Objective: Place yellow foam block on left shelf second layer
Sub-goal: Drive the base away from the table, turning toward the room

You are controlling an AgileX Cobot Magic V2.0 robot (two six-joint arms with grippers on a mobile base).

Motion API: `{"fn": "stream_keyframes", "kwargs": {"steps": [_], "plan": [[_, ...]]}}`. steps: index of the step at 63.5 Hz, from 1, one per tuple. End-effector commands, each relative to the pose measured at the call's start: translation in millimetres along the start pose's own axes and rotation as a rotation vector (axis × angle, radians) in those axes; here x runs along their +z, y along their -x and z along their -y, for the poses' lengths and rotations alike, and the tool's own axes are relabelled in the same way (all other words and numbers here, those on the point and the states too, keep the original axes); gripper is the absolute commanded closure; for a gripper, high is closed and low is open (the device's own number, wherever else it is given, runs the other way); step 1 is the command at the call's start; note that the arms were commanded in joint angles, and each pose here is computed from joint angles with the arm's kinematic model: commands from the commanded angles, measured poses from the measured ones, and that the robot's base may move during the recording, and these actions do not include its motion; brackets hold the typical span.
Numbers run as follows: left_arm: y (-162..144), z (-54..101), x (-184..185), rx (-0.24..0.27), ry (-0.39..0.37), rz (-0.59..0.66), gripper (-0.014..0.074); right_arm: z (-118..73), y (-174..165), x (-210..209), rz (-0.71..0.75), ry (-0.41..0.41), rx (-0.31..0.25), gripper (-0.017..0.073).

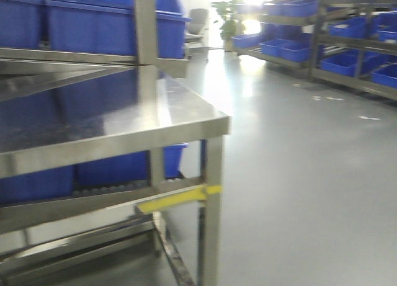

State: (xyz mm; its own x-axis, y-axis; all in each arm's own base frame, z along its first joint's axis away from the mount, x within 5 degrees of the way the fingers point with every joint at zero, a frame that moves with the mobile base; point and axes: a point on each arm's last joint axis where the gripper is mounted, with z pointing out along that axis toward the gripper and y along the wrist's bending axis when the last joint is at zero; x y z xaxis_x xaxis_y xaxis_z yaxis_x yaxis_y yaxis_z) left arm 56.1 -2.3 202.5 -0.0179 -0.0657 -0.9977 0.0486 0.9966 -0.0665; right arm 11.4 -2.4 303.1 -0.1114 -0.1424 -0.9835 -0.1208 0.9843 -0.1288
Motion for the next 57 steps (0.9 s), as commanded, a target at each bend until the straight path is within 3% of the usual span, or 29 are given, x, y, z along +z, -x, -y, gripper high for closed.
{"fn": "stream_keyframes", "kwargs": {"steps": [1, 57], "plan": [[-1.2, 0.9, 0.0, -0.011, -0.016, 0.067, 0.0457, 2.0, 15.8, -0.8, 0.092, -0.018, -0.014, 0.0280], [-1.2, 0.9, 0.0, -0.011, -0.016, 0.067, 0.0457, 2.0, 15.8, -0.8, 0.092, -0.018, -0.014, 0.0280]]}}
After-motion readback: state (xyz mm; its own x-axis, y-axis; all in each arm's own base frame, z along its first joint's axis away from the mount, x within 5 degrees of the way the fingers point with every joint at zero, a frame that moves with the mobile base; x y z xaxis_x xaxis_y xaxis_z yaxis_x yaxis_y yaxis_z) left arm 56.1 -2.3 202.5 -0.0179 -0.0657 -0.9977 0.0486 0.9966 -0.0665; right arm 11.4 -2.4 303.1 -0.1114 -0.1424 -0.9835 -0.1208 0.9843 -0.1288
